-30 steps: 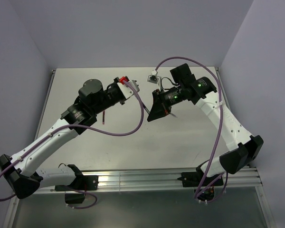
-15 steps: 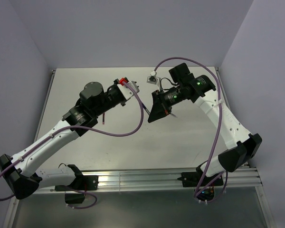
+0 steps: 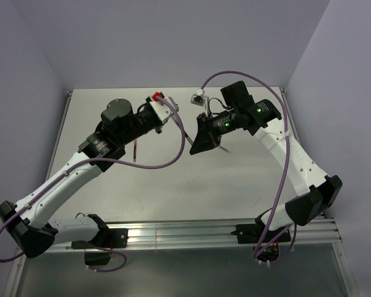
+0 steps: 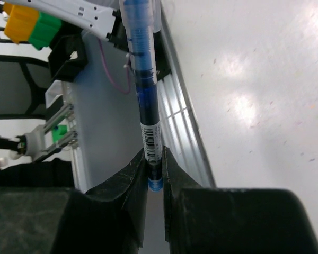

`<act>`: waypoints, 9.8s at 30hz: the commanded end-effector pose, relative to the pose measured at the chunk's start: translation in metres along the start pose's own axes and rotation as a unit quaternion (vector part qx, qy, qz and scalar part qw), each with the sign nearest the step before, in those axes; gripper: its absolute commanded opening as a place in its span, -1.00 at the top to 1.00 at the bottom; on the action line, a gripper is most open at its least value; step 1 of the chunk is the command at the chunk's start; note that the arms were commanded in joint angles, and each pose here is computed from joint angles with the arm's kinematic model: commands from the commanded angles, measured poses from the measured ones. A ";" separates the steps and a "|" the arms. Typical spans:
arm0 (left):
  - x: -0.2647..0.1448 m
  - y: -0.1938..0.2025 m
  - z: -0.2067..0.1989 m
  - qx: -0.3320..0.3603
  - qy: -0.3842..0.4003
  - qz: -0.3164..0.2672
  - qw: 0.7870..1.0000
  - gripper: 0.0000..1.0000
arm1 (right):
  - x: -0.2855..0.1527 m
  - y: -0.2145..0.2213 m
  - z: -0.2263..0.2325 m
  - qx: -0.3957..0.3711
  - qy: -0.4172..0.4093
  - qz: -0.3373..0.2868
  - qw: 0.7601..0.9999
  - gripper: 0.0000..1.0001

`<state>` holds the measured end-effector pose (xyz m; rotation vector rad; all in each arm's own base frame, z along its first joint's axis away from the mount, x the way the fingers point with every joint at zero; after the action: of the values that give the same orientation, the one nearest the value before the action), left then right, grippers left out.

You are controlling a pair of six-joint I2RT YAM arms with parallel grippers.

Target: Insert the pens into the pen caps

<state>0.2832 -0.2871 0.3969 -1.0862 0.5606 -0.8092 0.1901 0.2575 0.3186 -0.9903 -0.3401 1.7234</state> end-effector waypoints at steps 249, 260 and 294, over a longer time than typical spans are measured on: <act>-0.070 0.160 0.186 -0.235 -0.174 0.218 0.931 -0.35 | 0.018 0.151 -0.310 -0.010 0.323 0.318 0.892 0.96; -0.056 0.151 0.156 -0.265 -0.085 0.187 0.942 -0.69 | -0.002 0.062 -0.224 -0.074 0.302 0.160 0.937 1.00; -0.032 0.175 0.114 -0.340 -0.019 0.224 0.913 -0.54 | -0.169 0.100 -0.461 0.071 0.552 0.300 0.774 1.00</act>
<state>0.4088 -0.1528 0.2638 -1.5233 1.0376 -0.1173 0.4817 -0.0409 0.0376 -1.8414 0.9427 1.2975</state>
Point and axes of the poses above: each gripper's point midway between its finger pads, its own x axis out along the fingers, its own z axis along the line the jaws close on, y = z × x, the point moved 1 cm from there along -x, back along the fingers, and after that the axes turned 2 degrees about -x, right-handed, at the moved point
